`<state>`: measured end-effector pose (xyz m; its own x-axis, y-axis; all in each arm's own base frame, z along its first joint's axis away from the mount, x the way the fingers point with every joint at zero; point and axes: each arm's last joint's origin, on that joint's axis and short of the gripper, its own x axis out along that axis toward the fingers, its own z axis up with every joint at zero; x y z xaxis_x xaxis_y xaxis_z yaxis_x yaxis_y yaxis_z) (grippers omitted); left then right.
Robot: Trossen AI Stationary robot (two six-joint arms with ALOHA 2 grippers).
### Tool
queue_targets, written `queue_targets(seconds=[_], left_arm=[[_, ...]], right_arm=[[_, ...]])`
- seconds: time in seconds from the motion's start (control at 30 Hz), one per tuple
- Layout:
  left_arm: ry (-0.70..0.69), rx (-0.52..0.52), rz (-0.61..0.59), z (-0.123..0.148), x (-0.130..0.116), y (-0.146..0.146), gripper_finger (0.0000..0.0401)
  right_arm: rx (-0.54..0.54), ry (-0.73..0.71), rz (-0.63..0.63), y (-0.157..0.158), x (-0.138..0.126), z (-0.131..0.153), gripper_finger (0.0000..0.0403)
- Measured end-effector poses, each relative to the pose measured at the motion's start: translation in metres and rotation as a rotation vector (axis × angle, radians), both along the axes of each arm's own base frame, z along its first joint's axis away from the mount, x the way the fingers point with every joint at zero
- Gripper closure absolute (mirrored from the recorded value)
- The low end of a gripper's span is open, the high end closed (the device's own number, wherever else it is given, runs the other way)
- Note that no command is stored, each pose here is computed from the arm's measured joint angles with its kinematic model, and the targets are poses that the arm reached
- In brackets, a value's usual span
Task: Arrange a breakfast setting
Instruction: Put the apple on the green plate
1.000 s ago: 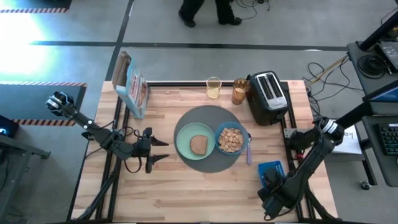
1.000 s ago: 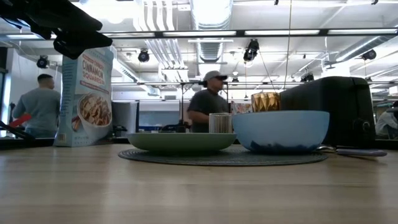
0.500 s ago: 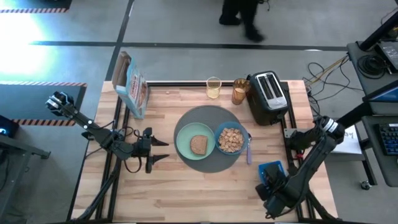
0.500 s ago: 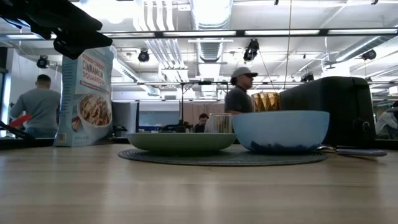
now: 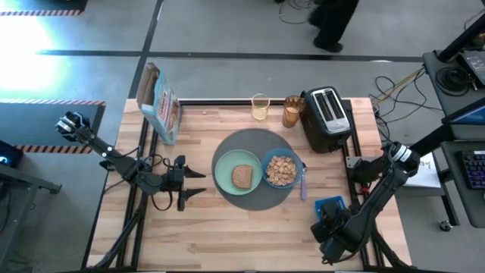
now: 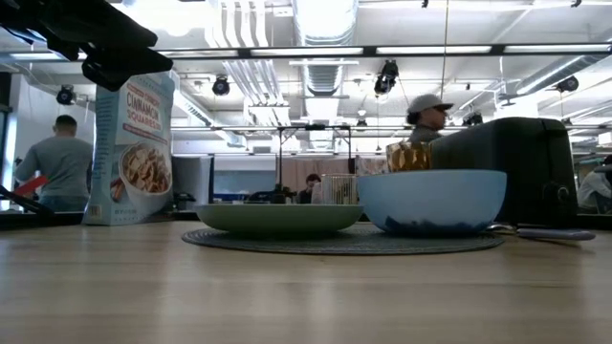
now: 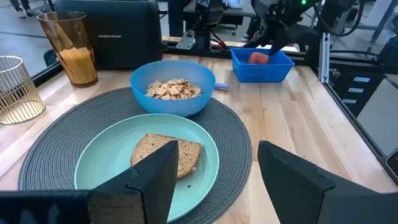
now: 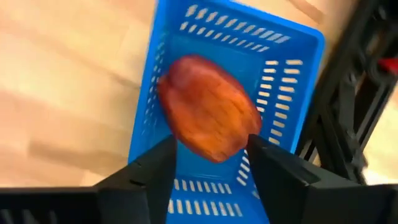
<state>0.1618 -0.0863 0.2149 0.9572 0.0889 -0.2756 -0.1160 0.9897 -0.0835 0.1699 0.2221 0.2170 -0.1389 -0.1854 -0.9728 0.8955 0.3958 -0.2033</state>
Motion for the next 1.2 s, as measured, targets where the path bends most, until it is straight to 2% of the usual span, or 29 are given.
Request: queue_targets(seconds=[0.1,0.2,0.33,0.57,0.77,1.1,1.2], left_arm=[[0.000,0.000,0.000,0.000,0.000,0.000,0.0196],[0.000,0.000,0.000,0.000,0.000,0.000,0.0196],[0.000,0.000,0.000,0.000,0.000,0.000,0.0196],[0.000,0.000,0.000,0.000,0.000,0.000,0.0196],[0.000,-0.002,0.001,0.000,0.000,0.000,0.0196],[0.000,-0.002,0.001,0.000,0.000,0.000,0.0196],[0.000,-0.002,0.001,0.000,0.000,0.000,0.0196]], right_arm=[[0.041,0.029,0.171,0.001,0.000,-0.003,0.0202],[0.035,0.031,0.327,0.000,0.001,-0.003,0.0193],[0.024,0.046,0.427,-0.003,0.003,-0.006,0.0188],[-0.012,0.084,0.368,-0.013,-0.001,-0.021,0.0166],[-0.001,0.061,0.339,-0.015,-0.003,-0.034,0.0163],[0.065,0.047,0.345,-0.008,0.001,-0.026,0.0163],[0.058,0.036,0.285,-0.008,0.002,-0.026,0.0163]])
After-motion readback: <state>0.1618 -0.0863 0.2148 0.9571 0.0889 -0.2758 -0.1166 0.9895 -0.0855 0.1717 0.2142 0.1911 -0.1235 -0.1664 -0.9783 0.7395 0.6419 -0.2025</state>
